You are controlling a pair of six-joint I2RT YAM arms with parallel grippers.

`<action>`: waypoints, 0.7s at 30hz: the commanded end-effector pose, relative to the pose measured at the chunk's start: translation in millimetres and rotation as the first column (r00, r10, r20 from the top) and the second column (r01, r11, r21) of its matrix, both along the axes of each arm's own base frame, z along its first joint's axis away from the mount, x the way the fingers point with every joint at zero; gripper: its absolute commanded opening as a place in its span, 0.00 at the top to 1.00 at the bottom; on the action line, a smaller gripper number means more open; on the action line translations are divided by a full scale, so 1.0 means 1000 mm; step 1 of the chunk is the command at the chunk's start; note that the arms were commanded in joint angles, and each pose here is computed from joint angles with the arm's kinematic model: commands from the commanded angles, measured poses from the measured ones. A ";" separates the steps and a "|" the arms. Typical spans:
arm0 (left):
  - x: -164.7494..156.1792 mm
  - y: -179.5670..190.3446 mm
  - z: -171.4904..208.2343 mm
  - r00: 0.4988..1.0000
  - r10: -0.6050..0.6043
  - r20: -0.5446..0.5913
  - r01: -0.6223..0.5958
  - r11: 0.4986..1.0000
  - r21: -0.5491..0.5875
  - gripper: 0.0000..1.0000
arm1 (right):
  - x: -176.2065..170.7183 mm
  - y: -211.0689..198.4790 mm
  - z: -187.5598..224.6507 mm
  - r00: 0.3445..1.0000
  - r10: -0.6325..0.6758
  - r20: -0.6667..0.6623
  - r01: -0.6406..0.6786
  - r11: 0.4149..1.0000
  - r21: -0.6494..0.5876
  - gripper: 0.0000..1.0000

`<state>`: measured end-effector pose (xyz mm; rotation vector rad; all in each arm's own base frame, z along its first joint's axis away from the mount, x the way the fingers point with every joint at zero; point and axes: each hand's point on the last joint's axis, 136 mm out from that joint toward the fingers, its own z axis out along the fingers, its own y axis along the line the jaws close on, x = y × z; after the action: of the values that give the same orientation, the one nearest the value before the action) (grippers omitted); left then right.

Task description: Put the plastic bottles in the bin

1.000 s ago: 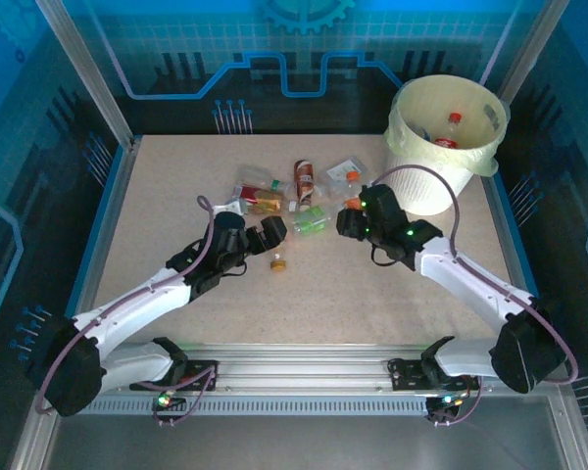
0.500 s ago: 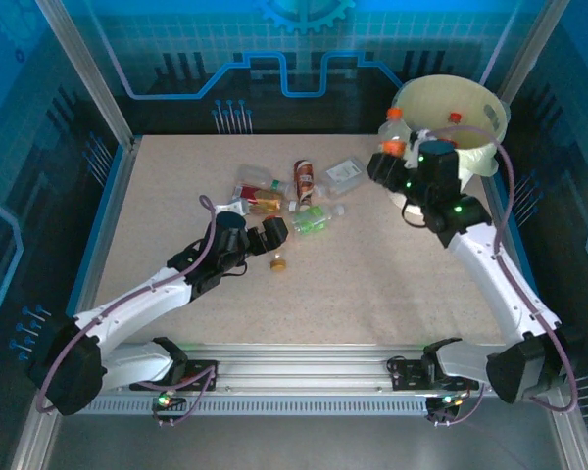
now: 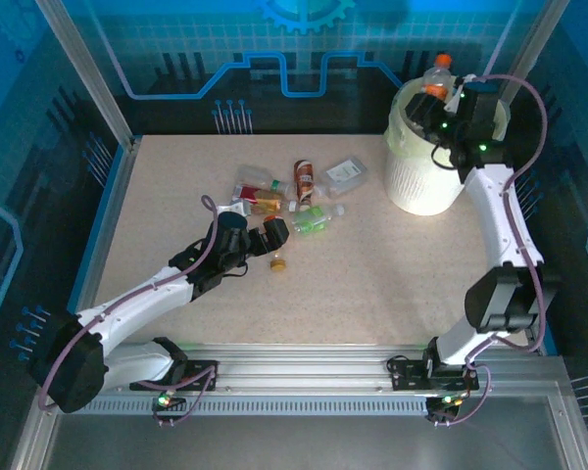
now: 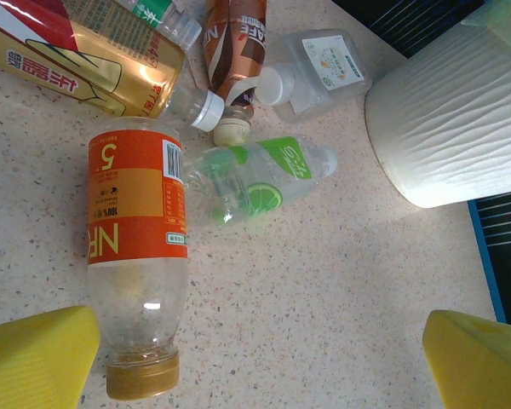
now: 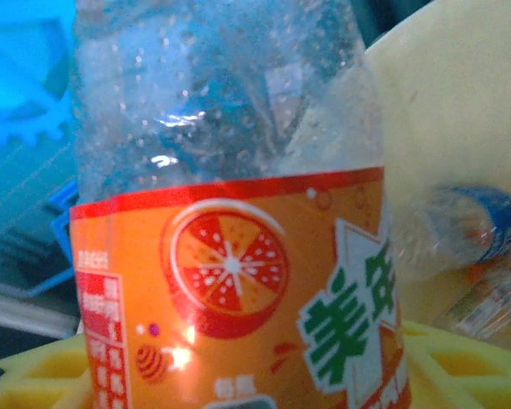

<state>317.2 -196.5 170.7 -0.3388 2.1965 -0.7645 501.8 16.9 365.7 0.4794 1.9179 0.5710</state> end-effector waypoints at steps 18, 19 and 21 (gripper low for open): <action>-0.002 0.004 -0.009 0.999 0.012 -0.033 -0.012 1.000 0.004 0.01 | 0.060 -0.097 -0.032 0.951 -0.269 -0.153 0.288 0.950 0.121 0.32; -0.002 0.004 -0.009 0.999 0.012 -0.032 -0.012 1.000 0.003 0.01 | 0.059 -0.099 -0.033 0.947 -0.281 -0.158 0.300 0.947 0.112 0.29; -0.002 0.004 -0.008 0.999 0.013 -0.030 -0.013 1.000 0.002 0.01 | 0.055 -0.106 -0.034 0.933 -0.321 -0.161 0.338 0.937 0.088 0.22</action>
<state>317.3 -196.4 170.7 -0.3566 2.1961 -0.7726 563.0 -72.8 328.1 0.8806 1.9008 0.5111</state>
